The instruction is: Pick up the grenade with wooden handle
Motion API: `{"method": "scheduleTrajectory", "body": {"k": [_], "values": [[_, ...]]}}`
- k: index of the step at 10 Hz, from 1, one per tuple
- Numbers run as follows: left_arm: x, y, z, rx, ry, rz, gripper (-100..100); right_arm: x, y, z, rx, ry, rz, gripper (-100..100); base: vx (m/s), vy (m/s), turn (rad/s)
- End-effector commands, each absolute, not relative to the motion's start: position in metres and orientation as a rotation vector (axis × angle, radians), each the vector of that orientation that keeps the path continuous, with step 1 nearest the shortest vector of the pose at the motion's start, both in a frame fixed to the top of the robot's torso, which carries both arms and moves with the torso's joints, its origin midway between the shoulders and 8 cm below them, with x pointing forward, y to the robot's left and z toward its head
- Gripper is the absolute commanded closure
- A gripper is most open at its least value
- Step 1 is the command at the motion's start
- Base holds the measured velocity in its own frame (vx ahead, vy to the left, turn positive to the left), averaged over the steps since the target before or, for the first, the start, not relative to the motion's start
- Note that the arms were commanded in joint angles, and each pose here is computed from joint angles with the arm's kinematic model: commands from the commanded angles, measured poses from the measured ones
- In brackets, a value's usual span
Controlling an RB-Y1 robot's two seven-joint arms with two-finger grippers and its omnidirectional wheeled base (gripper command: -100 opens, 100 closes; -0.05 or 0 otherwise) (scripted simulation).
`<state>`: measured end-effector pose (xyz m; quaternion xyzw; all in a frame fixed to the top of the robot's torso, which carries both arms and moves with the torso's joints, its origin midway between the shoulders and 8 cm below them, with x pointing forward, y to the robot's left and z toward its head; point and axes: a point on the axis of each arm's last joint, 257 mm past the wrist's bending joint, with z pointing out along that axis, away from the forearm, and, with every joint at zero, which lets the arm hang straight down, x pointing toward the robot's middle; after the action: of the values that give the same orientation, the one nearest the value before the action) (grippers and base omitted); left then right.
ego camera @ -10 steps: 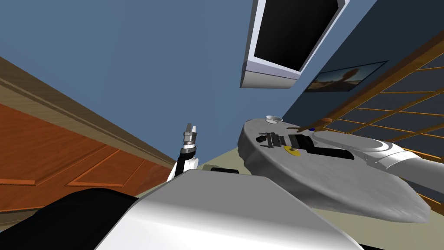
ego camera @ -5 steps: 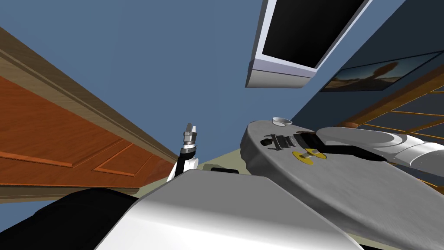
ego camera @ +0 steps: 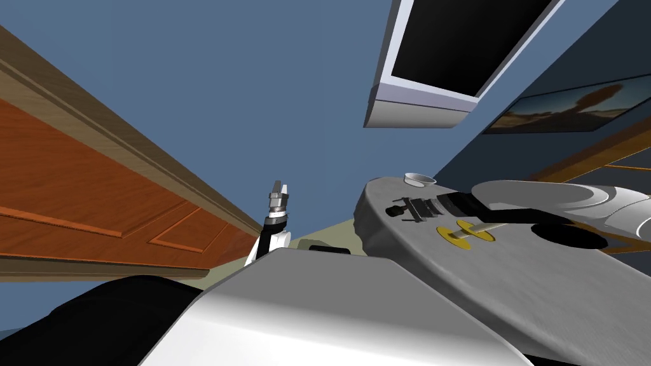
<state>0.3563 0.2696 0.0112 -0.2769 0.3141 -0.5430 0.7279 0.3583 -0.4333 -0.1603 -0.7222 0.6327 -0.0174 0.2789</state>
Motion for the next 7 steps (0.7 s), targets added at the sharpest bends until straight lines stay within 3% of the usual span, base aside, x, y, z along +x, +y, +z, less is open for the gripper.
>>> {"method": "scheduleTrajectory", "body": {"k": [1, 3, 7], "values": [[0.356, 0.27, 0.011, -0.61, 0.692, -1.197, 0, 0.351, -0.454, -0.161, -2.024, 1.723, -0.083, -100, 0.024, -0.001, 0.114], [0.356, 0.27, 0.011, -0.61, 0.692, -1.197, 0, 0.342, -0.473, -0.16, -2.102, 1.744, -0.112, -100, 0.045, -0.012, 0.162], [0.356, 0.27, 0.011, -0.61, 0.692, -1.197, 0, 0.334, -0.491, -0.16, -2.172, 1.765, -0.134, -100, 0.022, -0.005, 0.034]]}}
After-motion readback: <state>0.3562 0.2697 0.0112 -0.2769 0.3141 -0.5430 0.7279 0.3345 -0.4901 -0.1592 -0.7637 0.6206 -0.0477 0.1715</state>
